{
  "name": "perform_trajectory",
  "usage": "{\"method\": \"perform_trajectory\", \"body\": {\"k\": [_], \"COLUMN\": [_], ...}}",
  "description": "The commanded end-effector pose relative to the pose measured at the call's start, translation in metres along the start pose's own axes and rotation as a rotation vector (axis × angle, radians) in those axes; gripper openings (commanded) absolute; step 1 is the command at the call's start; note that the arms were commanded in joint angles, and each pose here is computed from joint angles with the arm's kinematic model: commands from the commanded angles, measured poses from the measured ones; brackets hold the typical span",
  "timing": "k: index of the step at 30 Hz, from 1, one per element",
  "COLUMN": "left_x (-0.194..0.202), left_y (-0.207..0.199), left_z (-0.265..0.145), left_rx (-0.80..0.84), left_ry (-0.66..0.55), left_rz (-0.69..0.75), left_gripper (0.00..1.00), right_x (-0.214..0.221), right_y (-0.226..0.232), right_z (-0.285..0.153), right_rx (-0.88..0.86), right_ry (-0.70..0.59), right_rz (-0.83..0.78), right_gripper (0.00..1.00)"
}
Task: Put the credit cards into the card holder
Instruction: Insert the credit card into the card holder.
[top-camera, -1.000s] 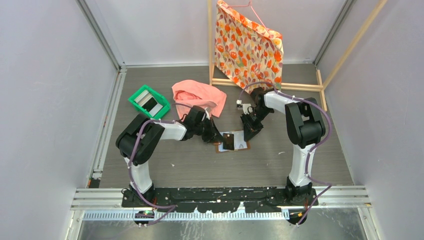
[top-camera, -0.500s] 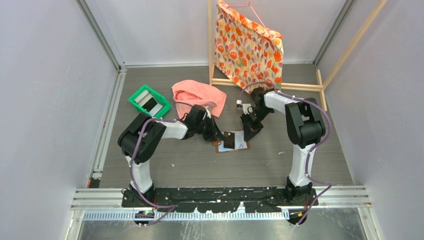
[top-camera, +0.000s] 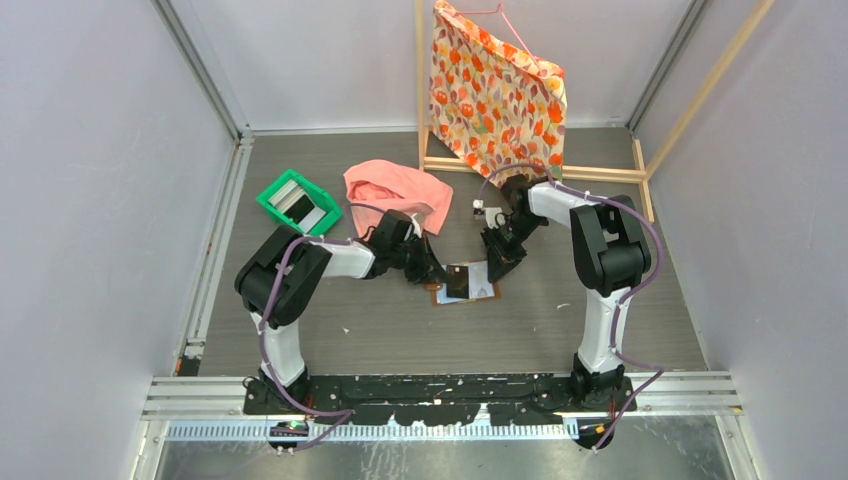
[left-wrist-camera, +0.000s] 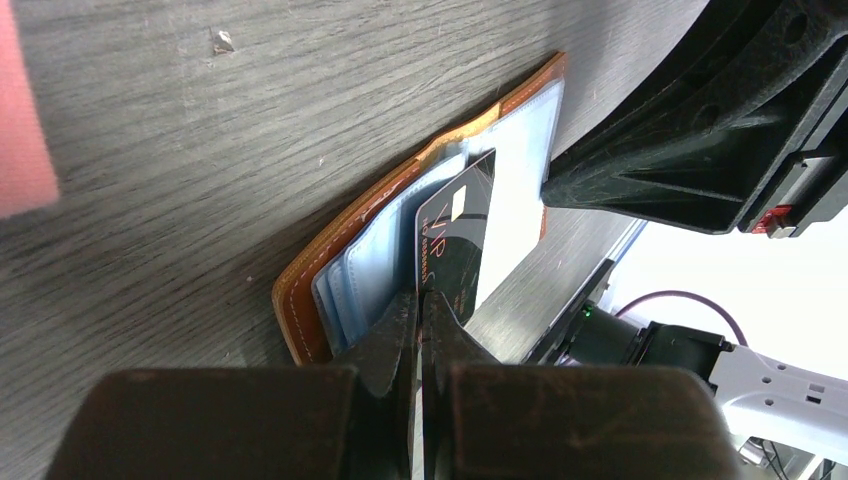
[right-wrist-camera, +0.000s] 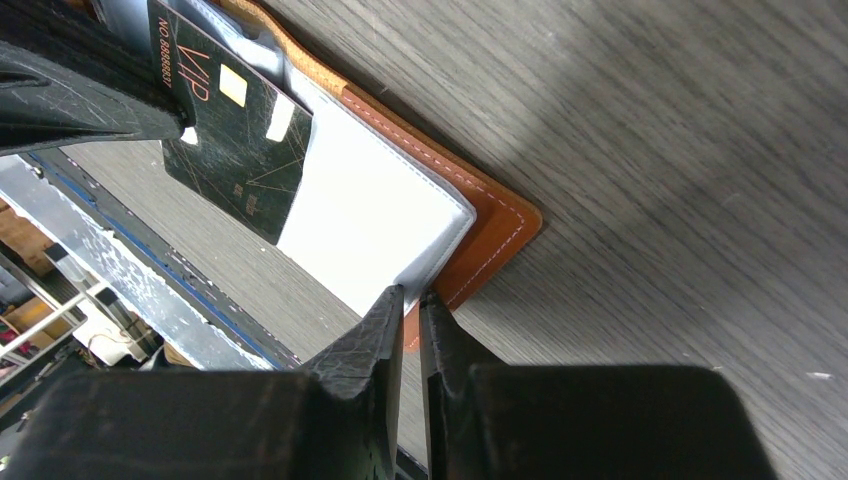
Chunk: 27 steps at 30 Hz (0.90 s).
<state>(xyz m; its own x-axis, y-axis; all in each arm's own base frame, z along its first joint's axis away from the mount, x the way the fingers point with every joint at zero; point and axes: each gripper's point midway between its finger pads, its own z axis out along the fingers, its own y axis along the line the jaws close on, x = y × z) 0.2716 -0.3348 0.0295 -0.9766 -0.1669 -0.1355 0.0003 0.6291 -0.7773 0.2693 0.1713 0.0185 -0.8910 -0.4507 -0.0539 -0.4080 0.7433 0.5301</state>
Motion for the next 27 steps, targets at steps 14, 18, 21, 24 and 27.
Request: {"method": "perform_trajectory", "body": {"k": [14, 18, 21, 24, 27], "left_x": [0.005, 0.004, 0.003, 0.004, 0.002], "left_y": [0.017, 0.016, 0.015, 0.016, 0.015], "left_z": [0.009, 0.011, 0.015, 0.017, 0.016], "left_rx": [-0.050, -0.043, -0.033, -0.032, -0.027], "left_ry": [0.020, -0.013, -0.048, -0.072, -0.106], "left_rz": [-0.035, -0.044, -0.045, -0.043, -0.040], "left_gripper": [0.00, 0.00, 0.00, 0.00, 0.00], "right_x": [-0.008, -0.008, -0.007, -0.008, -0.007], "right_y": [0.008, 0.008, 0.008, 0.009, 0.008], "right_z": [-0.008, -0.008, -0.008, -0.009, -0.008], "right_rx": [-0.010, -0.011, -0.013, -0.012, -0.013], "right_ry": [-0.030, -0.031, -0.029, -0.033, -0.031], "right_rz": [-0.015, -0.016, -0.015, -0.018, -0.016], "right_gripper": [0.16, 0.16, 0.16, 0.16, 0.16]}}
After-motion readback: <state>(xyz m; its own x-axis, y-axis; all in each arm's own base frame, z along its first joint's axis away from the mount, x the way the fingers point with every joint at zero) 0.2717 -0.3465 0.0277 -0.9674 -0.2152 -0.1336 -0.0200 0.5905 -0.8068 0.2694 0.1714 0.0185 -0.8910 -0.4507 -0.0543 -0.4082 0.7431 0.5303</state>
